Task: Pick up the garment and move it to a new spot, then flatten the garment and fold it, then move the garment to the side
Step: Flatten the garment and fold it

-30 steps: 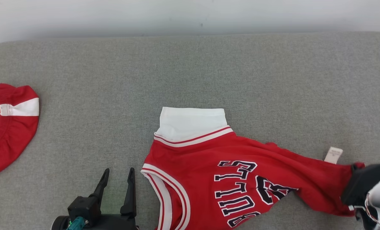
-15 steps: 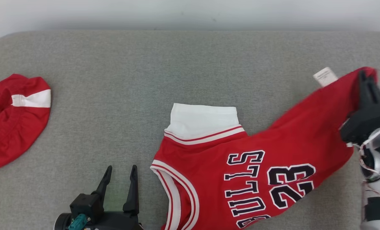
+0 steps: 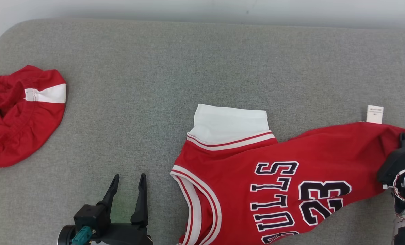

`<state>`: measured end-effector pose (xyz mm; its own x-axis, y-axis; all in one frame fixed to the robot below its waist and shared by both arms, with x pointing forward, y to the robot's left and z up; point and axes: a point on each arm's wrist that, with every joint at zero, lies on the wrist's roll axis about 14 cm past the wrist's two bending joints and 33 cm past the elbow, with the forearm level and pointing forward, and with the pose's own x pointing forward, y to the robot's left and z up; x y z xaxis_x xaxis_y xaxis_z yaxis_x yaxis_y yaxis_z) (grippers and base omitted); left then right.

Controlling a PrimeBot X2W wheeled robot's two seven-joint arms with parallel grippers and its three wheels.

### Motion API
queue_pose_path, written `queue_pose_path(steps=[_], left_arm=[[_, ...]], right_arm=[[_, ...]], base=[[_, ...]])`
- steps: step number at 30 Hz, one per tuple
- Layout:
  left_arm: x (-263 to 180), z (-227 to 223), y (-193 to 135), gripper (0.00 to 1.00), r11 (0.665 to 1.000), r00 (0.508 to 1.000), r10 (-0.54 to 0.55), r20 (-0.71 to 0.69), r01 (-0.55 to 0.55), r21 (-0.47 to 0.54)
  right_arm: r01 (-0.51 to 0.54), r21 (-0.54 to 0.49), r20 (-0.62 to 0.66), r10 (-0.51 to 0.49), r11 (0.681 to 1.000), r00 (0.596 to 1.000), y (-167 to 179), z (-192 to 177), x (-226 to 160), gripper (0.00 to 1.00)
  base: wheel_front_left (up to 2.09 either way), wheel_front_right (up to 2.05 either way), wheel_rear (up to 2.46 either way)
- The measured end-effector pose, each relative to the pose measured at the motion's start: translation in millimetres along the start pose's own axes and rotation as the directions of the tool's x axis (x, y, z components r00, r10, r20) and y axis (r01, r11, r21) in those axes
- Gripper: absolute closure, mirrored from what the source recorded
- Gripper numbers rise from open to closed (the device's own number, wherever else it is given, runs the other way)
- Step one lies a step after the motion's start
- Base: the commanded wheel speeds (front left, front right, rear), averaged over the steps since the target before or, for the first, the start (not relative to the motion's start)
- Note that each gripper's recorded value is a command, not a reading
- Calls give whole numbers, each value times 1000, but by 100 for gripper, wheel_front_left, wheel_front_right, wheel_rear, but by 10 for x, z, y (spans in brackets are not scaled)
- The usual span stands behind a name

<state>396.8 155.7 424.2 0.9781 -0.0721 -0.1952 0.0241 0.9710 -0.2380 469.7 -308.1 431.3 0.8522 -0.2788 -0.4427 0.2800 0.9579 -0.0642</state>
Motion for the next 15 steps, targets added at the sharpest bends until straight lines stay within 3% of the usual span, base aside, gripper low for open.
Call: queue_pose_path(steps=[1, 2, 3, 15], left_arm=[[3, -6, 3, 0, 1000, 1000, 1, -2, -1, 0], [4, -13, 6, 0, 1000, 1000, 1, -4, -1, 1], [6, -17, 9, 0, 1000, 1000, 2, -5, -2, 1], [-50, 68, -10, 0, 1000, 1000, 3, 21, -3, 3]], right_arm=[[7, 8, -12, -7, 1000, 1000, -10, -36, 16, 91], [11, 13, -23, -10, 1000, 1000, -12, -71, 26, 62], [14, 24, -24, -13, 1000, 1000, -9, -90, 33, 0], [24, 129, 79, -34, 991, 996, -114, 2, -246, 0]], base=[[0, 0, 0], [0, 0, 0], [0, 0, 0], [0, 0, 0]])
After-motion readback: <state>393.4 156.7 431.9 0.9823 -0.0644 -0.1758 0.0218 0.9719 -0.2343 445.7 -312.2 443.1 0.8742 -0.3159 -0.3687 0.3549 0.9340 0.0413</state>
